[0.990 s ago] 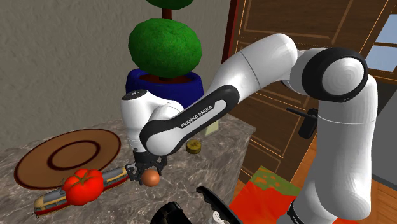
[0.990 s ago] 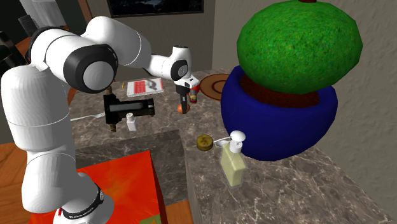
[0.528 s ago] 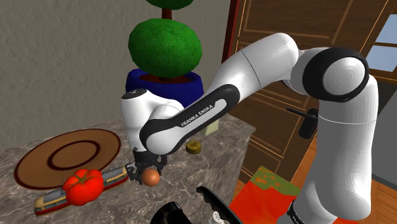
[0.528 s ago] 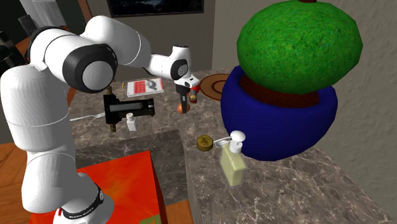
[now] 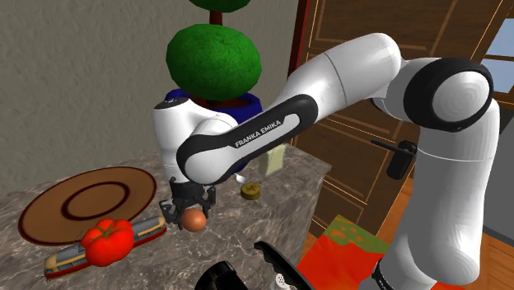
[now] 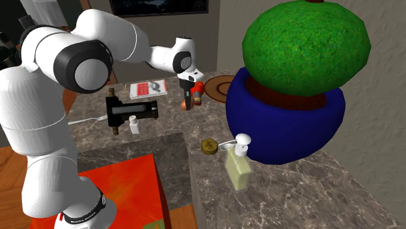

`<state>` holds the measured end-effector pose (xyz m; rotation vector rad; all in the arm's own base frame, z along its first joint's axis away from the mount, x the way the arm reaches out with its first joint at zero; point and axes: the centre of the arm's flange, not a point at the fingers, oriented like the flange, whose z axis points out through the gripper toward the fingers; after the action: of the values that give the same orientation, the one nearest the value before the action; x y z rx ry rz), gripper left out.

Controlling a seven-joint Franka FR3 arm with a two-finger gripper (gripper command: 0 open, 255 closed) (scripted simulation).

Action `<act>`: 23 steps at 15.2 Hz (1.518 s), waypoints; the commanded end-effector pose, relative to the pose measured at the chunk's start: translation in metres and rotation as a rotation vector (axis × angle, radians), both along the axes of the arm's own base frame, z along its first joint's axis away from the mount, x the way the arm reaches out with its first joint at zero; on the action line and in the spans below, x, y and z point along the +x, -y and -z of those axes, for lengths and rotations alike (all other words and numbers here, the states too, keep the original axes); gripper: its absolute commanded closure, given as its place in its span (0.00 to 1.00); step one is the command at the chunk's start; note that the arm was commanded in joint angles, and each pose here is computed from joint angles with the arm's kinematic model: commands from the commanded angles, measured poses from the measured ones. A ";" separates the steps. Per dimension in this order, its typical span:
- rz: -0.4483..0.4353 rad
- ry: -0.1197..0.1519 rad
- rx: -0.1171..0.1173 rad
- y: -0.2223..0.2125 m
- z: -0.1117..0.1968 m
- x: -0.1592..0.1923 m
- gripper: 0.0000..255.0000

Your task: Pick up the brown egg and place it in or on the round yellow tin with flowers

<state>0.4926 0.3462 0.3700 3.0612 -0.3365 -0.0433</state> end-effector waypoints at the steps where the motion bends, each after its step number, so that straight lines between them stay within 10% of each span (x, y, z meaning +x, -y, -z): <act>1: 0.000 0.000 0.000 0.001 -0.011 -0.001 1.00; 15: 0.000 0.000 0.000 0.001 -0.079 -0.001 1.00; 23: 0.000 0.000 0.000 0.106 -0.081 0.009 1.00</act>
<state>0.5012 0.2544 0.4473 3.0604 -0.3383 -0.0432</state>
